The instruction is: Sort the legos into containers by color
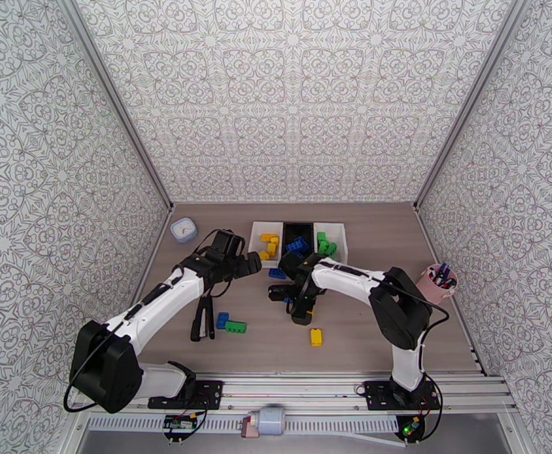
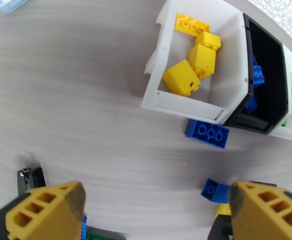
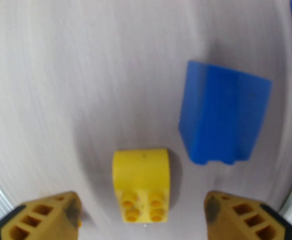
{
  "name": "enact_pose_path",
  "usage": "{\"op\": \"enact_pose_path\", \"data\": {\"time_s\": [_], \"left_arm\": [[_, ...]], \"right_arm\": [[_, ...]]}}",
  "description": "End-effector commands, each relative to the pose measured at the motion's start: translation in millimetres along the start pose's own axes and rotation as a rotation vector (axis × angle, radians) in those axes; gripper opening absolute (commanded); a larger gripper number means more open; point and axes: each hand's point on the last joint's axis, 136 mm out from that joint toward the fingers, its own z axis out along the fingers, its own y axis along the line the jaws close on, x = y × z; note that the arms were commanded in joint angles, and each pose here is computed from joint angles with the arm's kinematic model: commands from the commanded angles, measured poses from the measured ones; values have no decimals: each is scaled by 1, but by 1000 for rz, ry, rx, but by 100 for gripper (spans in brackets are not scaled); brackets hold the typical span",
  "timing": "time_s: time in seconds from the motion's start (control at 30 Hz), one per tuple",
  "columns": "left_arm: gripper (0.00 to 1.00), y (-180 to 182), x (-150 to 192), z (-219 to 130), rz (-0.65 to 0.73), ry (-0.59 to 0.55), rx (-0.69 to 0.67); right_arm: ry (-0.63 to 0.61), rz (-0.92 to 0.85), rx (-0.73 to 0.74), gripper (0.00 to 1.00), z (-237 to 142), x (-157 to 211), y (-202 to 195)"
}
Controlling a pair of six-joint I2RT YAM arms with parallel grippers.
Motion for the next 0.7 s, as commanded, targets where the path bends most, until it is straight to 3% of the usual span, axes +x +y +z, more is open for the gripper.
{"op": "enact_pose_path", "data": {"time_s": [0.0, 0.27, 0.47, 0.67], "left_arm": [[99, 2, -2, -4, -6, -1, 1], [99, 2, 2, -6, -5, 2, 1], [99, 5, 4, -8, -10, -6, -2], [100, 5, 1, -12, 11, -29, 9]], "right_arm": [[-5, -22, -2, 78, 4, -9, -4], [0, -4, -10, 52, 14, -8, -3], [-13, 13, 9, 26, 11, -6, -4], [-94, 102, 11, 22, -7, -9, -2]]}}
